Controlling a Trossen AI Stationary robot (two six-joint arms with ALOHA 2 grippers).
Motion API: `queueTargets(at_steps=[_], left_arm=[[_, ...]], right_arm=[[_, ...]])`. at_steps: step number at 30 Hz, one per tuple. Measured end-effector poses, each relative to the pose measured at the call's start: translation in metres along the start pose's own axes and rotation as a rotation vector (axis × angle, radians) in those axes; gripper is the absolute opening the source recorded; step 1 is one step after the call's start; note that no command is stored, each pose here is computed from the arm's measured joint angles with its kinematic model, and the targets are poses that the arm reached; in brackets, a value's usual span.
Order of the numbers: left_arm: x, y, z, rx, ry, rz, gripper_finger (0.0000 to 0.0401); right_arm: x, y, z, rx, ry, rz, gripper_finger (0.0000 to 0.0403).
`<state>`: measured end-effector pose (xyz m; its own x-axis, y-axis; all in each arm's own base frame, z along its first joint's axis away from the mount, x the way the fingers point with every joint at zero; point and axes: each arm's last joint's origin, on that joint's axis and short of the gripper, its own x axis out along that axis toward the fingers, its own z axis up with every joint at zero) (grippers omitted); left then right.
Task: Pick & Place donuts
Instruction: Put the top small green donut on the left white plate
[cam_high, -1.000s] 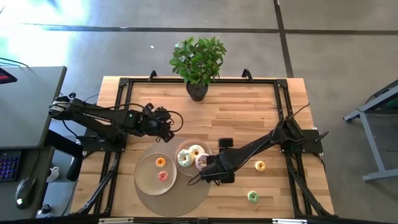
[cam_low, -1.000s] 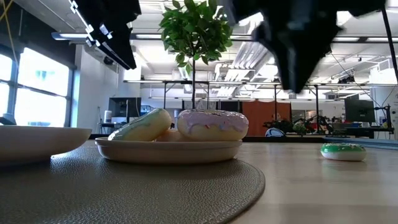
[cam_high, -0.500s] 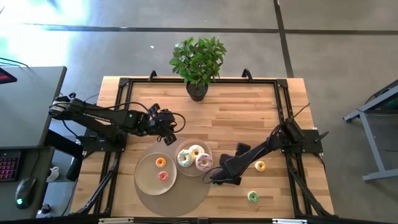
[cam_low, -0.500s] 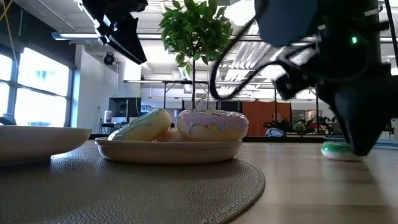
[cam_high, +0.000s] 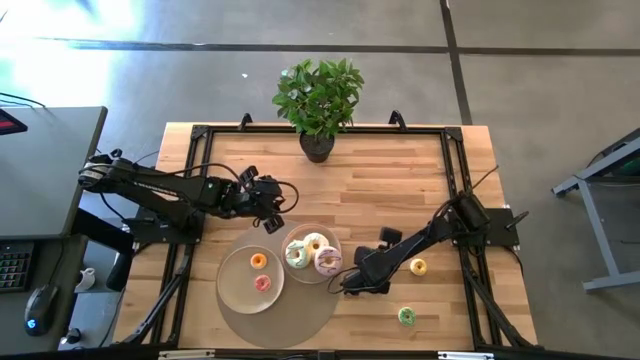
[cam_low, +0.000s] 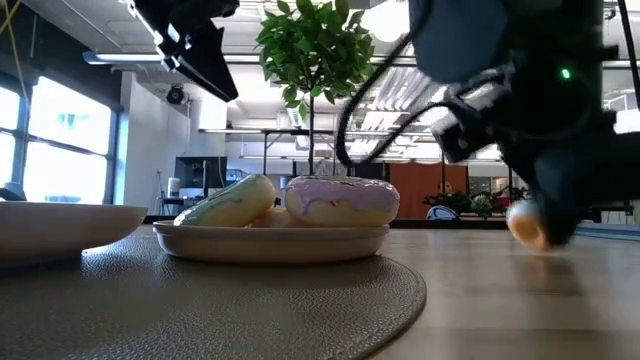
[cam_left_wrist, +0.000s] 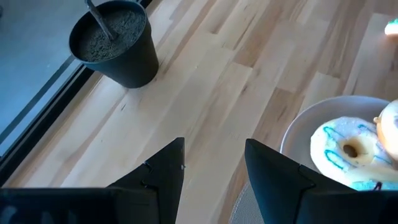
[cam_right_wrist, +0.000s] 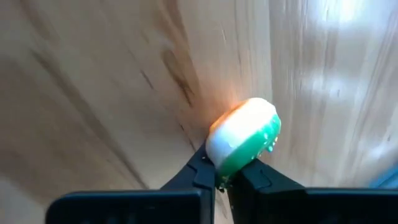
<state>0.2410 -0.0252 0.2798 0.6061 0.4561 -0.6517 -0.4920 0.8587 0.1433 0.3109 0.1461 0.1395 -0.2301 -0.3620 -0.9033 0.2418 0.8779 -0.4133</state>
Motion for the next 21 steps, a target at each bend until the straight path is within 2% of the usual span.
queueTargets(at_steps=[6,10,15,19,21], left_arm=[[0.0,-0.001,0.002,-0.015,-0.022,-0.009,0.0165],[0.0,-0.001,0.002,-0.015,-0.021,-0.009,0.0165],[0.0,-0.001,0.002,-0.006,-0.022,-0.009,0.0165],[0.0,-0.001,0.002,0.063,-0.021,-0.006,0.0165],[-0.004,0.002,0.003,0.061,-0.029,-0.006,0.0165]], right_arm=[[-0.045,-0.003,0.004,-0.042,-0.078,-0.037,0.0008],[-0.077,-0.004,0.011,-0.088,-0.174,0.017,0.0017],[-0.112,0.002,0.029,-0.196,-0.413,0.142,0.0008],[-0.128,0.01,0.05,-0.293,-0.646,0.238,0.0014],[-0.131,0.014,0.064,-0.282,-0.779,0.293,0.001]])
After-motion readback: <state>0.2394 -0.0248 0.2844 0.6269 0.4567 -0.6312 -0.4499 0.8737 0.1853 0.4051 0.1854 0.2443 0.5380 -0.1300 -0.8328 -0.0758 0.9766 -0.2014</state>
